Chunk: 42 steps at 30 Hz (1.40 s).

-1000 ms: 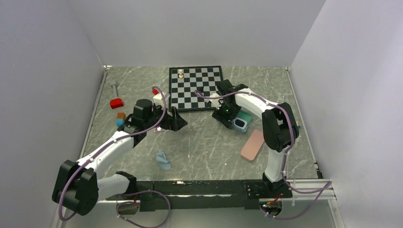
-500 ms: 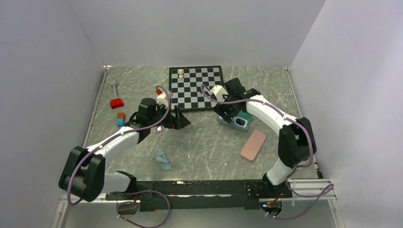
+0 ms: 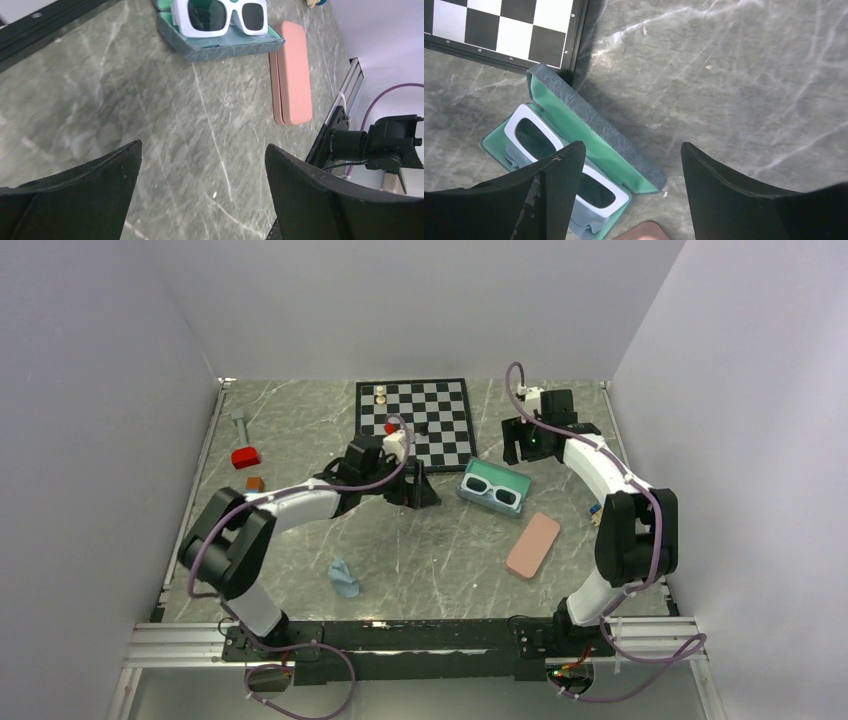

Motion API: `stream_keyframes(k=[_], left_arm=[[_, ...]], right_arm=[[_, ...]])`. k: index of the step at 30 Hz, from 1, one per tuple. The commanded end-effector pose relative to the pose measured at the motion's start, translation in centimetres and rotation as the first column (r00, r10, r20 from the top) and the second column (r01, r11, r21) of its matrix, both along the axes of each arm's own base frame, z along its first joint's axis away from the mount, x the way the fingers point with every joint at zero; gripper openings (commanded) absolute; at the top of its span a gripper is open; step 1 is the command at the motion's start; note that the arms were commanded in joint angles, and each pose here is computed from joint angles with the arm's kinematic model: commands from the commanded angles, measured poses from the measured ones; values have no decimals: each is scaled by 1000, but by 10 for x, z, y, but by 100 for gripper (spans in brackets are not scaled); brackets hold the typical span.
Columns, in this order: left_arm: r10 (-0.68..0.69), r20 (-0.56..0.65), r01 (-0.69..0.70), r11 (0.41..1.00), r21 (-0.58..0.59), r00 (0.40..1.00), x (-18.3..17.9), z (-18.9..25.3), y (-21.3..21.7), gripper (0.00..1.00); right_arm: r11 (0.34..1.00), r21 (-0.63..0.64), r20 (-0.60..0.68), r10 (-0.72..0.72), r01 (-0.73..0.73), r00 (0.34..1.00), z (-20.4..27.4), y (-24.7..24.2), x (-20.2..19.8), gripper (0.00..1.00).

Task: Organize the sunglasses

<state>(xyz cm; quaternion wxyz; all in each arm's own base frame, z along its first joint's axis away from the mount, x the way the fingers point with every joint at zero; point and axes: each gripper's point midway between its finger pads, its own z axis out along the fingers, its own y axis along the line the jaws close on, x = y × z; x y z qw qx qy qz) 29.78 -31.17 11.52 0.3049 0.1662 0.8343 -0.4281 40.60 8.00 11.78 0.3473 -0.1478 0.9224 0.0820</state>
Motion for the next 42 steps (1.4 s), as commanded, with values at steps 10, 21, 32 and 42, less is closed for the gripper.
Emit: stream_keyframes(k=[10, 21, 32, 42], left_arm=[[-149, -39, 147, 987, -59, 988, 15, -12, -59, 91], [-179, -99, 172, 982, -72, 979, 18, -33, -85, 79], [-156, -140, 144, 985, -95, 978, 29, -45, -97, 63], [-145, -182, 131, 987, -90, 973, 30, -57, -99, 53]], right_arm=[[963, 268, -76, 47, -25, 996, -28, 16, 6, 71], [950, 311, -119, 52, -12, 991, -41, 22, -12, 66], [954, 295, -100, 79, -47, 992, -36, 30, -24, 64], [964, 250, -116, 123, -91, 986, -35, 54, -38, 62]])
